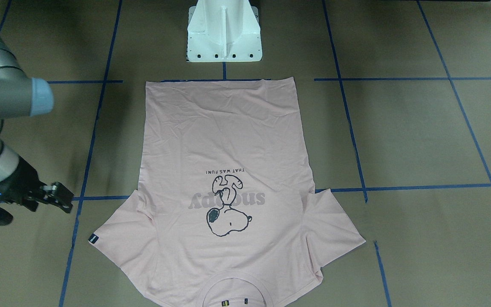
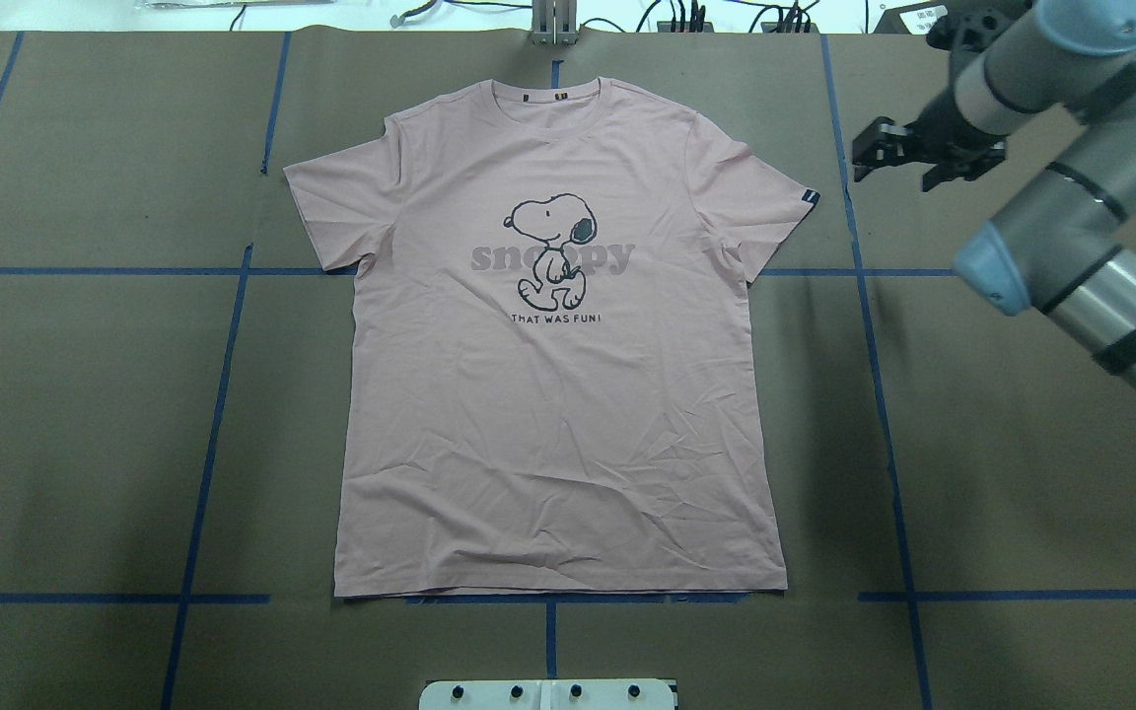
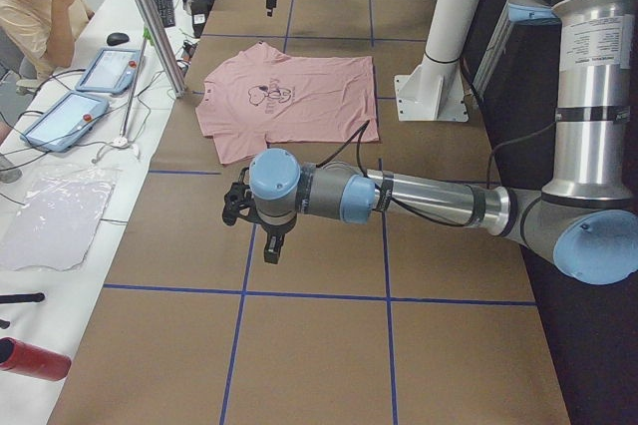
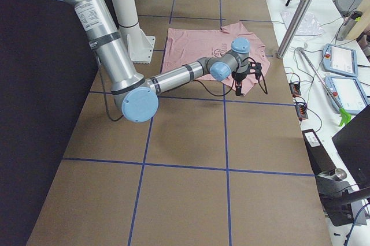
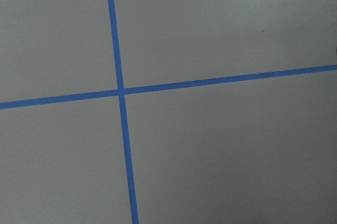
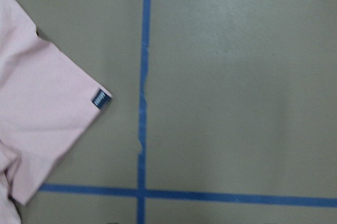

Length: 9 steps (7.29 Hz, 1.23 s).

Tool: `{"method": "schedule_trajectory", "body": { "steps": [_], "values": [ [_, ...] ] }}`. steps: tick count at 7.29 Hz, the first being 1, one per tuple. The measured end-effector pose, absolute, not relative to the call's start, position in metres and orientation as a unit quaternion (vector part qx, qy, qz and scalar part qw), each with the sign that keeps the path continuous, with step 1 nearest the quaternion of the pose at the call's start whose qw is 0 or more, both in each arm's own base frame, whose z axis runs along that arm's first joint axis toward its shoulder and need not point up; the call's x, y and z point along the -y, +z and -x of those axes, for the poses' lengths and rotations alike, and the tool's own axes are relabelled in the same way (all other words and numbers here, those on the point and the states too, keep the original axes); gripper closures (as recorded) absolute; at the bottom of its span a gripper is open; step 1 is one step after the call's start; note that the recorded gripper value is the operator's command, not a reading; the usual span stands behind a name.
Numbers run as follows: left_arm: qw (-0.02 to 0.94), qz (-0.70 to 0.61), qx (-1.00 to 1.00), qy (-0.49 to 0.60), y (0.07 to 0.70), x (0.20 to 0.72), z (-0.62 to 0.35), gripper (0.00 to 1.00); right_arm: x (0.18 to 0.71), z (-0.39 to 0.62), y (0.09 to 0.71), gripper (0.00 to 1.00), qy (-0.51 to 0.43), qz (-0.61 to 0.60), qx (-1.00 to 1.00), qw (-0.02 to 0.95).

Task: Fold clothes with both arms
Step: 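Move the right gripper over the shirt sleeve nearest it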

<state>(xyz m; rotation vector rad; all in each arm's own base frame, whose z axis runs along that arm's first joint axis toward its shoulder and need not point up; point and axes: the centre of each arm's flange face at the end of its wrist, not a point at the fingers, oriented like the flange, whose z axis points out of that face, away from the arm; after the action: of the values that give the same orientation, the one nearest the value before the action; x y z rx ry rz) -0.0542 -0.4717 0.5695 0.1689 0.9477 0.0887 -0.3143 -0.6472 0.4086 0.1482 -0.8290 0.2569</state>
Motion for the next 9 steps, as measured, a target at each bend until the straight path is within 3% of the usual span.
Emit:
{"method": "schedule_trajectory", "body": {
  "steps": [3, 8, 9],
  "values": [
    [0.883, -0.089, -0.458, 0.047, 0.561, 0.471, 0.054, 0.0, 0.688, 0.383, 0.413, 0.3, 0.203, -0.088, 0.384, 0.896],
    [0.883, -0.093, -0.457, 0.049, 0.557, 0.471, 0.054, 0.0, 0.677, 0.404, 0.438, 0.36, 0.22, -0.077, 0.367, 0.9],
    [0.883, -0.093, -0.458, 0.049, 0.557, 0.471, 0.054, 0.0, 0.674, 0.408, 0.441, 0.5, 0.218, -0.075, 0.366, 0.902]
  ]
}}
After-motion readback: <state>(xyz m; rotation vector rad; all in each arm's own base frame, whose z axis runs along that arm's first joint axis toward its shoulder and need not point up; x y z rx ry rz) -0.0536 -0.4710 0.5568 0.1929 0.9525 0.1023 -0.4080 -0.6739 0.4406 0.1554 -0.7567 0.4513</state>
